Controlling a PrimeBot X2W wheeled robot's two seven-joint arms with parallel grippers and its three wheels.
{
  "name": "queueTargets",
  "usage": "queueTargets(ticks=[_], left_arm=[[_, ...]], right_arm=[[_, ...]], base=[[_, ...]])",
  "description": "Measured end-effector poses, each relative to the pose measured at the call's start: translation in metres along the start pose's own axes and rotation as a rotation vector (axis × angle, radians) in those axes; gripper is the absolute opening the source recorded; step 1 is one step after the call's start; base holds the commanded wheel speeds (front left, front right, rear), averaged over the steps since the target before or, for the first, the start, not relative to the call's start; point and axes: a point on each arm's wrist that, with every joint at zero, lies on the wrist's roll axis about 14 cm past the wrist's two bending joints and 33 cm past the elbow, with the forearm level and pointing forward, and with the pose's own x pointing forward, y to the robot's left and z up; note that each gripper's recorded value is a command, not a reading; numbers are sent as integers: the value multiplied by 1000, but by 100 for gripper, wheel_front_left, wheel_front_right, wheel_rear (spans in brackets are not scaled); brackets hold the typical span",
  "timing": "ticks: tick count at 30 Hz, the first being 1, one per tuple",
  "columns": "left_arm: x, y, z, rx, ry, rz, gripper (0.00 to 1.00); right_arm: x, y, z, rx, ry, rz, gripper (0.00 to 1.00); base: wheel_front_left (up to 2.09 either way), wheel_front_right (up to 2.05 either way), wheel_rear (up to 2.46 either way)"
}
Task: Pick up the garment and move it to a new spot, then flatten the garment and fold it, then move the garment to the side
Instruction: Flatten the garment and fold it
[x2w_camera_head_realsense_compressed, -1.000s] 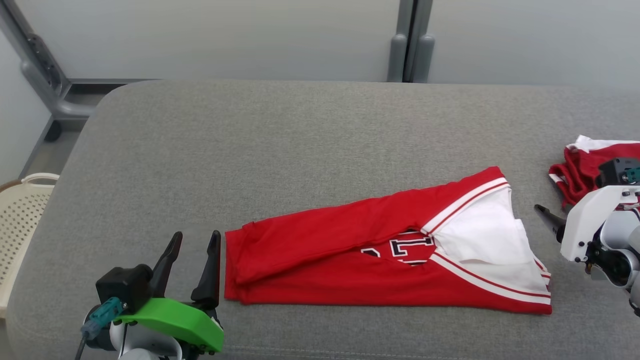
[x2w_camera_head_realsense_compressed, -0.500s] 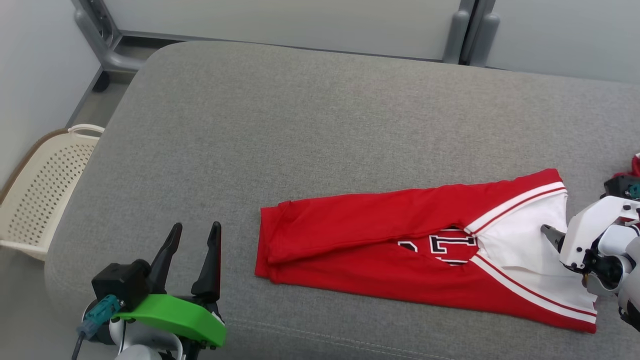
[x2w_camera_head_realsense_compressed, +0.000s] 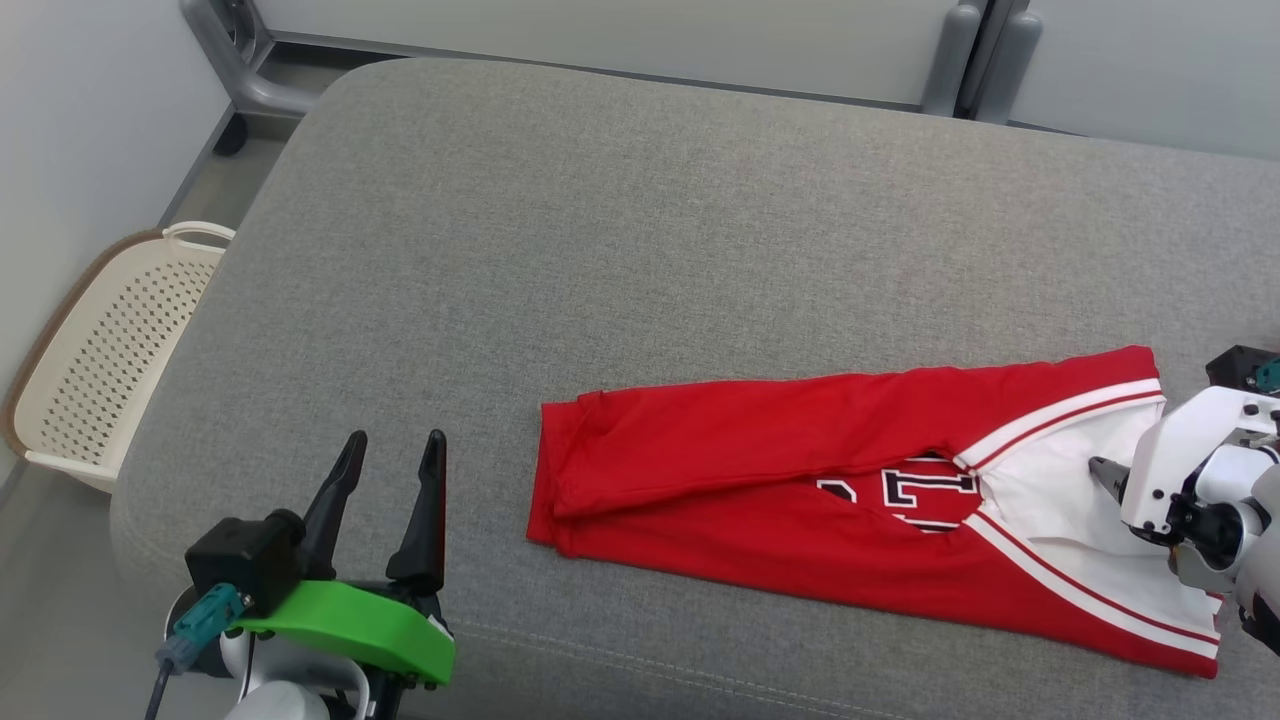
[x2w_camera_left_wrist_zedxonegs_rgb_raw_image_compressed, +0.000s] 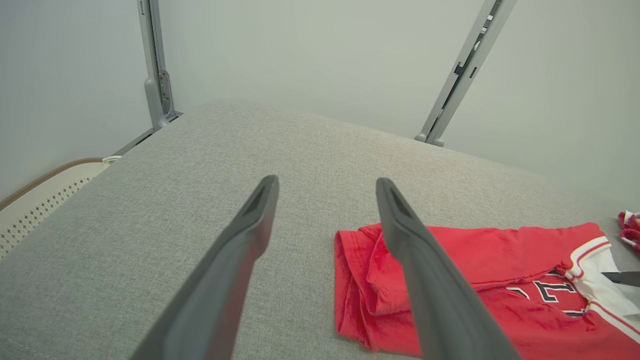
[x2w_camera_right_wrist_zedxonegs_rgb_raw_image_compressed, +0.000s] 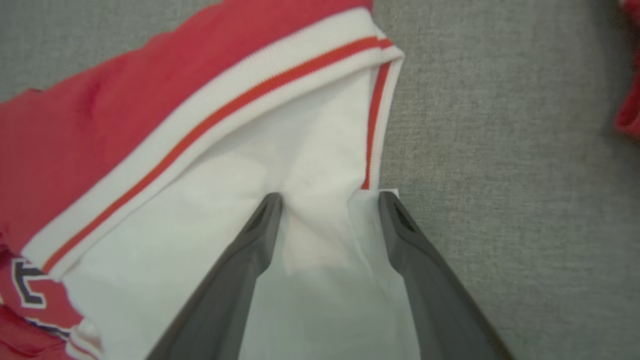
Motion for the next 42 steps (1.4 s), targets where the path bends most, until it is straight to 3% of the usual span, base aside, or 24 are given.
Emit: queueTargets(ticks=[1,4,5,7,8,12,21,42], left_arm=[[0,0,0,2,-1,1,100],[1,0,1,8,-4,0,100],[1,0,2,9,-5,-1,100],[1,0,2,10,-5,-3,100],[1,0,2,11,-4,-5,100],[2,-2,1,16,-1,-11,100],[6,-8,2,27,1,-38,100],[17,-54,-2,12,16,-180,100]], right_arm=[[0,1,-1,-10,3,1,49],[1,2,-3,-31,10,3,27],[1,3,-4,-35,12,3,27],[1,4,-4,-48,4,4,14],[1,5,-4,-49,0,6,0],[2,16,-4,-47,-22,31,0],[-13,3,6,-19,-77,13,0],[-113,-84,68,-10,-297,-152,0]], base=[[0,0,0],[0,0,0],[0,0,0],[0,0,0],[0,0,0],[0,0,0],[0,0,0],[0,0,0]])
